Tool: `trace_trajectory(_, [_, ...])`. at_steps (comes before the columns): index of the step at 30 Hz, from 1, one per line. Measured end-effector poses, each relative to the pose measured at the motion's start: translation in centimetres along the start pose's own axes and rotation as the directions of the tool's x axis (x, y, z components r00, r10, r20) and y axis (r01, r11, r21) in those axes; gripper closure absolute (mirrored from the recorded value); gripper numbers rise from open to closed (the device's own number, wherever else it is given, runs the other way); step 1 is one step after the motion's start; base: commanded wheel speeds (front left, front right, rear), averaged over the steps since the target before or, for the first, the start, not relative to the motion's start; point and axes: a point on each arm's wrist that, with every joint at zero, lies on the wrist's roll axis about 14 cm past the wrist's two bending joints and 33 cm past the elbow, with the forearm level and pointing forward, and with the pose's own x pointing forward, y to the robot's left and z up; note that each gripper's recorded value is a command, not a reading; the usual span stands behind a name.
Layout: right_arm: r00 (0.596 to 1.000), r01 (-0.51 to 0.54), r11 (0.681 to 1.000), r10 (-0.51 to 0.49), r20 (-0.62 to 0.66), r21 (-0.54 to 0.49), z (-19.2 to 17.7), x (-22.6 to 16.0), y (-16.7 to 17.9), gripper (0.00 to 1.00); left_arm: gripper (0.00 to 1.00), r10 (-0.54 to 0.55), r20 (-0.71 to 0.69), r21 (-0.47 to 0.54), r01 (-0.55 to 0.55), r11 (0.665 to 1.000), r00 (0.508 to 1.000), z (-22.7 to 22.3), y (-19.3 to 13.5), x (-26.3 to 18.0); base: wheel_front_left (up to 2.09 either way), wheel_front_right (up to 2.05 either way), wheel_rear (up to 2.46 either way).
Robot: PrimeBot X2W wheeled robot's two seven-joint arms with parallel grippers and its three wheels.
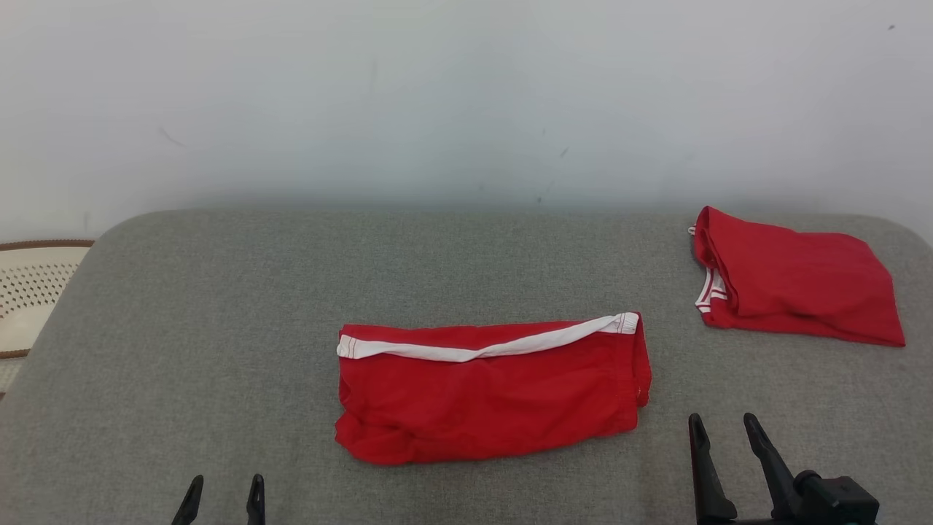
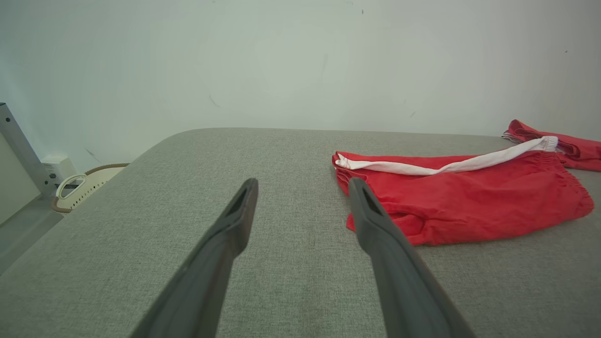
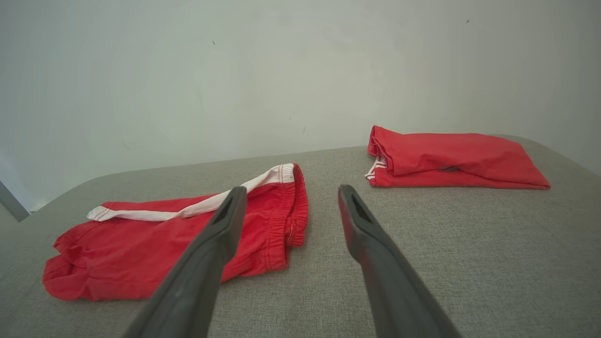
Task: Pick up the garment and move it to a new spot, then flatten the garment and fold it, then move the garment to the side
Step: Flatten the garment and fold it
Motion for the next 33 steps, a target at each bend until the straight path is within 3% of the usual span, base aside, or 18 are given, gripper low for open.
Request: trace_trajectory(33, [0.999,0.025,1.0,-0.024,-0.026,0.019,-0.7,-0.5,-0.5,0.0,0.0,-0.018,-0.012,-0.023,0.018,1.0,1.0,-0.6,-1.2,0.9,0.0,0.0,0.0])
